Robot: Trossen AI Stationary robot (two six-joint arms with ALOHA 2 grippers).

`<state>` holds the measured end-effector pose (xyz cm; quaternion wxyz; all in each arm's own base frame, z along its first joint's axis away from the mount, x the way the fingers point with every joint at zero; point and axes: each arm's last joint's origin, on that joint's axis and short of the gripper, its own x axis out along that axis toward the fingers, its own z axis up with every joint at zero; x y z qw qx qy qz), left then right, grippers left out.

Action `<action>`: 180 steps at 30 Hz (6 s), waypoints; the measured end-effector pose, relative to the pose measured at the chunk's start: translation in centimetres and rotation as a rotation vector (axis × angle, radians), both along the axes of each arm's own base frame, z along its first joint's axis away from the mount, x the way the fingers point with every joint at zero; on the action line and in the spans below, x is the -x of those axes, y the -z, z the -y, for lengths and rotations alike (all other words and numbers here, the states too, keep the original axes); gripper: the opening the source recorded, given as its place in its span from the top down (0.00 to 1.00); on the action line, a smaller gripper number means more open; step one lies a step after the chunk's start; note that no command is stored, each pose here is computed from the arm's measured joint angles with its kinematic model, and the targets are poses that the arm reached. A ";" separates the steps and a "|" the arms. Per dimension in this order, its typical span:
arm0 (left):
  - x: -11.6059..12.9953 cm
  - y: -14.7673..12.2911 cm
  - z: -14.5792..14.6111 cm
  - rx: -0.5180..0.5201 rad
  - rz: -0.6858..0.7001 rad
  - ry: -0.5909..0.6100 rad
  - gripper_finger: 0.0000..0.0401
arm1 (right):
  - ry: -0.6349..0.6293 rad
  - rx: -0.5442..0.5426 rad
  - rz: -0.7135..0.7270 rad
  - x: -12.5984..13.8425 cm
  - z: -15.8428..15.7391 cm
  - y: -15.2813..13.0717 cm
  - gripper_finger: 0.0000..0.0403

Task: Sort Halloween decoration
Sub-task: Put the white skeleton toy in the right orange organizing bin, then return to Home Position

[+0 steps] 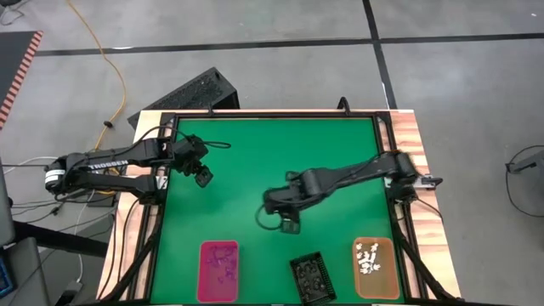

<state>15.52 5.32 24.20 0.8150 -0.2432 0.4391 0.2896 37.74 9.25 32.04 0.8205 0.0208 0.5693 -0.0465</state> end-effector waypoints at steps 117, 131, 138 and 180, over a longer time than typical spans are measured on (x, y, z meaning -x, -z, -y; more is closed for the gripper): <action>-1.6 -6.0 1.7 0.101 0.727 0.253 0.45 | 0.264 -0.140 0.418 15.2 -7.3 -6.9 0.60; 7.7 -11.9 3.9 -0.393 1.163 0.371 0.45 | 0.293 0.230 0.770 22.5 0.0 -10.6 0.60; 8.7 -11.5 4.2 -0.435 1.134 0.404 0.45 | 0.257 0.038 1.052 25.0 2.1 -6.9 0.60; 5.1 2.4 6.6 -0.220 1.171 0.410 0.45 | 0.575 -0.153 1.350 28.7 4.7 13.2 0.60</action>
